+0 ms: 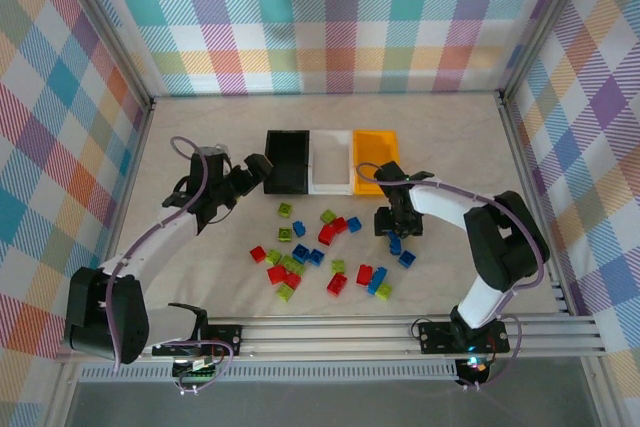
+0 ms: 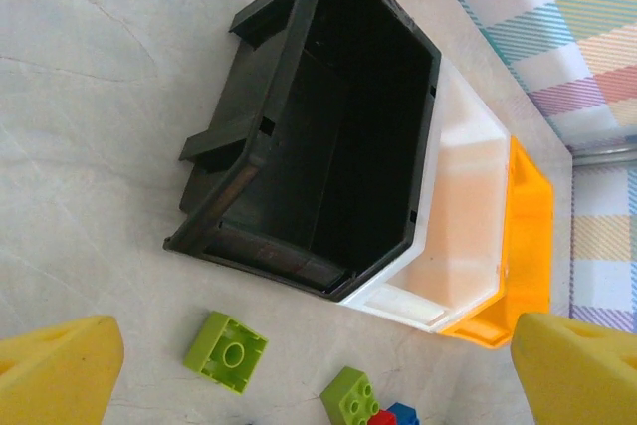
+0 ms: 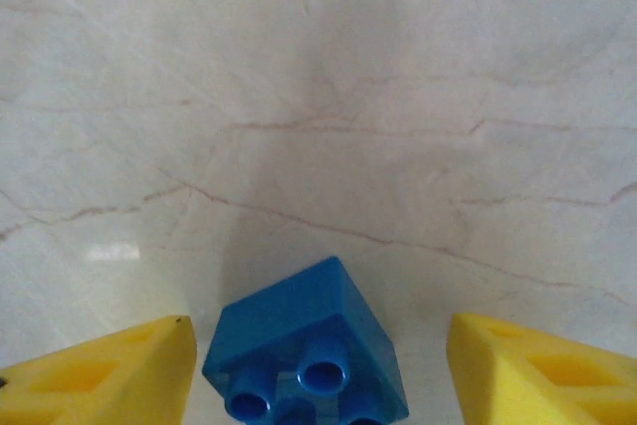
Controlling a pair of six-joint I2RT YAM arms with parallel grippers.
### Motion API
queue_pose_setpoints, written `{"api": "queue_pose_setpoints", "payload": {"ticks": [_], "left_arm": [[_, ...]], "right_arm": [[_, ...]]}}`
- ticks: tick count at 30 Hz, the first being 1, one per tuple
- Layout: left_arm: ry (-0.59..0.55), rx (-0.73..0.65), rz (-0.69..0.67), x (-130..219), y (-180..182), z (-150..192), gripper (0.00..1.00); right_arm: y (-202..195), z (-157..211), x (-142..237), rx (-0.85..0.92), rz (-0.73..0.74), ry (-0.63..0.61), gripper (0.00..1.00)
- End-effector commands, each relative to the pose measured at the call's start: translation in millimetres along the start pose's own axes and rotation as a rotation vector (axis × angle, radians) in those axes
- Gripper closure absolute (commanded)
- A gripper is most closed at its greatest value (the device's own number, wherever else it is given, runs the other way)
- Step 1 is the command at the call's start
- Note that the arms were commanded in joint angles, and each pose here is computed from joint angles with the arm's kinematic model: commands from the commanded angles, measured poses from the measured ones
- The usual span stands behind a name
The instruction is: Sort the legos into containers by color
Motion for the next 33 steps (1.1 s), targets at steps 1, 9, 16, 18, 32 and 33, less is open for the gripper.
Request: {"api": "queue_pose_setpoints", "payload": {"ticks": [1,9,16,18,32,33], "left_arm": [[0.03,0.069,0.016,-4,7,-3,0.0],[0.015,0.048,0.021,2,4,-5,0.0],[-0.023,0.032,0.039,14,-4,-9,0.0],[-0.033,0.025,0.055,18,-8,-10,0.0],[-0.016,0.029,0.159,30,-18,-6,0.0],[-0.01,0.027,0.145,29,-16,-5,0.0]], "right_arm": [[2,-7,-1,0.023,0.018,-0.01,0.38],[3,-5,-5,0.027,0.011,0.003,0.49],[4,-7,5,0.023,-0.02,-0.045,0.6],[4,-9,13,0.022,-0.029,-0.078,0.63],[7,-95,105,-0.016,-0.08,-0.42,0.61],[7,-107,103,-0.024,-0.07,-0.428,0.61]]}}
Point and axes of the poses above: each hand's point on the last joint's axis, 136 mm out from that joint toward the fingers, its own x axis back along the fingers, its own y axis along the line the jaws close on, z = x × y, the point moved 8 cm from there along x, back along the fingers, and after that the axes turned 9 degrees about x, right-handed, at the moved point
